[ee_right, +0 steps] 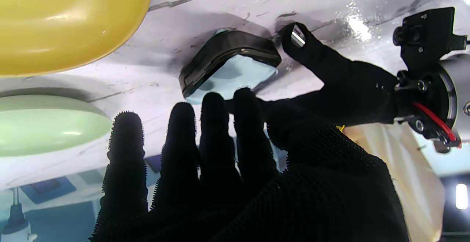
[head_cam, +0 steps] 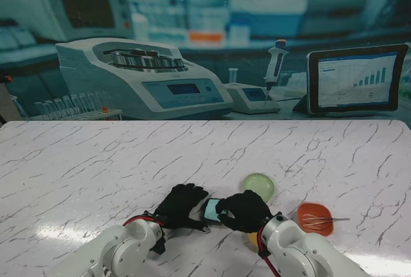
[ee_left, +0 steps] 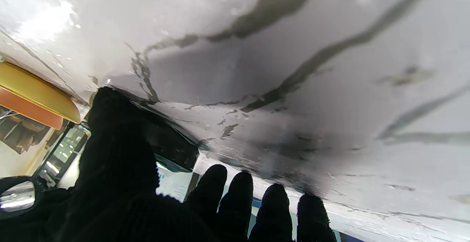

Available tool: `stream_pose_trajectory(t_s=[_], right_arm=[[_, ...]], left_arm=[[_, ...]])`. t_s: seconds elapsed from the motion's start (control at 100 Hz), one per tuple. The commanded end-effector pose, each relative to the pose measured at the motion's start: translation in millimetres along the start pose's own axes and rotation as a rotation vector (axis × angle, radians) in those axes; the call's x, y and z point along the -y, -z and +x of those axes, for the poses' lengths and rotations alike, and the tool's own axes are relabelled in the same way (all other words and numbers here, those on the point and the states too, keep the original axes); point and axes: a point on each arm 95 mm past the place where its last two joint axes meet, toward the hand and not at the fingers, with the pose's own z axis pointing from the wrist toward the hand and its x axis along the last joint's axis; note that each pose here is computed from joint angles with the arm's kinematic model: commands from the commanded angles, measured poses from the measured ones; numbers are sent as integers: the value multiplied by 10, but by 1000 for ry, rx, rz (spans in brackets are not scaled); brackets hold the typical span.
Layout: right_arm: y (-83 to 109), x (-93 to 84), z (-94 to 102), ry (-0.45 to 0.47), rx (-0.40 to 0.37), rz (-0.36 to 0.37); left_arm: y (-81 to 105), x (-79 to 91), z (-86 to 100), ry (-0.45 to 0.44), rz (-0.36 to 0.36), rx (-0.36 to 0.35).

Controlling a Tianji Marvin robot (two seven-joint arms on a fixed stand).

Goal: Refill the pill box with tweezers

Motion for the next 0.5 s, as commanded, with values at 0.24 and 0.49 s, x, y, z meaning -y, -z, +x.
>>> stream_pose_trajectory(t_s=[0.24, 0.49], right_arm=[[231, -245, -68, 48, -3, -148], [535, -486, -284, 109, 24, -287]], left_arm=[[231, 27, -19, -12, 46, 32], [482, 403, -35, -67, 184, 62]])
